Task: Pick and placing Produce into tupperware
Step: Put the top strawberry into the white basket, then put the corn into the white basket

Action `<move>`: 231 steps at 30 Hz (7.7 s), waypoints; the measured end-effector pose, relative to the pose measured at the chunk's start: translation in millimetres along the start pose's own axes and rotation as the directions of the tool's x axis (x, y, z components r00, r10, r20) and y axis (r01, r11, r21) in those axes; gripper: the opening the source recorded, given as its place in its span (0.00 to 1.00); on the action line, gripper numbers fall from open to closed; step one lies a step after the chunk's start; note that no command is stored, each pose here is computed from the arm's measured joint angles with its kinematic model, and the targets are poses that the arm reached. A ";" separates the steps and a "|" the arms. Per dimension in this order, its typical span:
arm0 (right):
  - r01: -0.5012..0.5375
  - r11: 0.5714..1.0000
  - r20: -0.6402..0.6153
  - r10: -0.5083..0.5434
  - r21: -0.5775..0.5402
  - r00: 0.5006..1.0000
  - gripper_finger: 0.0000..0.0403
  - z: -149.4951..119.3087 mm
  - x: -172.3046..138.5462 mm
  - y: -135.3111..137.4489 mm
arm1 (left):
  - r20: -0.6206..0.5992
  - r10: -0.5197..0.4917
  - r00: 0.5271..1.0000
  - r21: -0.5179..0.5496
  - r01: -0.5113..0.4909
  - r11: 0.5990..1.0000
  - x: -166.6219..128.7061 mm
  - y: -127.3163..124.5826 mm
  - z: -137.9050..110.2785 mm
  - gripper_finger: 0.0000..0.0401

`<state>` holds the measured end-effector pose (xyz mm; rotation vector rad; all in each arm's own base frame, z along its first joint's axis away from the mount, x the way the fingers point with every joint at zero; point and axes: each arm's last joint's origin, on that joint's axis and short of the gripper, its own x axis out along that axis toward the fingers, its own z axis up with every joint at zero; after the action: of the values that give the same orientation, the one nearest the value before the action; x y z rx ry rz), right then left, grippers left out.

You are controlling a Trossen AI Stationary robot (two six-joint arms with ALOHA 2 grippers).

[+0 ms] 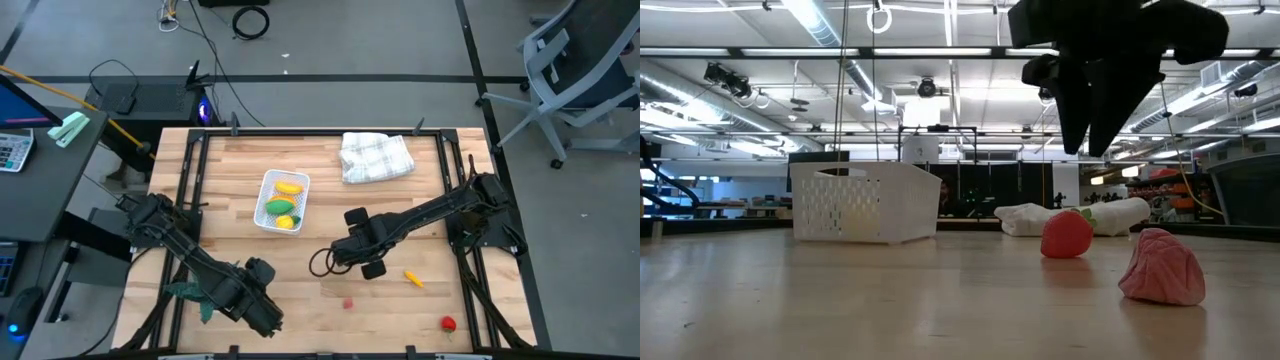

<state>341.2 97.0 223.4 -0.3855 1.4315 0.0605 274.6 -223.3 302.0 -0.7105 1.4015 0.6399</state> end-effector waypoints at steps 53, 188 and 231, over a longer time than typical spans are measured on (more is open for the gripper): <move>-0.023 0.999 0.129 0.018 0.044 0.992 0.03 -17.8 73.0 8.1 | -0.001 0.001 1.000 -0.003 -0.001 1.000 -0.1 0.1 0.0 0.73; -0.049 0.265 -0.045 0.340 0.963 0.939 0.27 -140.2 19.8 98.4 | 0.081 -0.201 0.976 0.503 0.134 0.854 -38.6 16.5 46.7 0.40; -0.127 0.393 0.015 0.275 0.911 0.961 0.26 -146.0 54.5 109.7 | 0.117 -0.252 0.961 0.421 0.182 0.889 -39.9 12.7 58.1 0.40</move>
<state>180.9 146.4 133.1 0.7399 1.4241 -0.5667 299.4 -170.0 343.0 -0.4577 1.2223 0.2104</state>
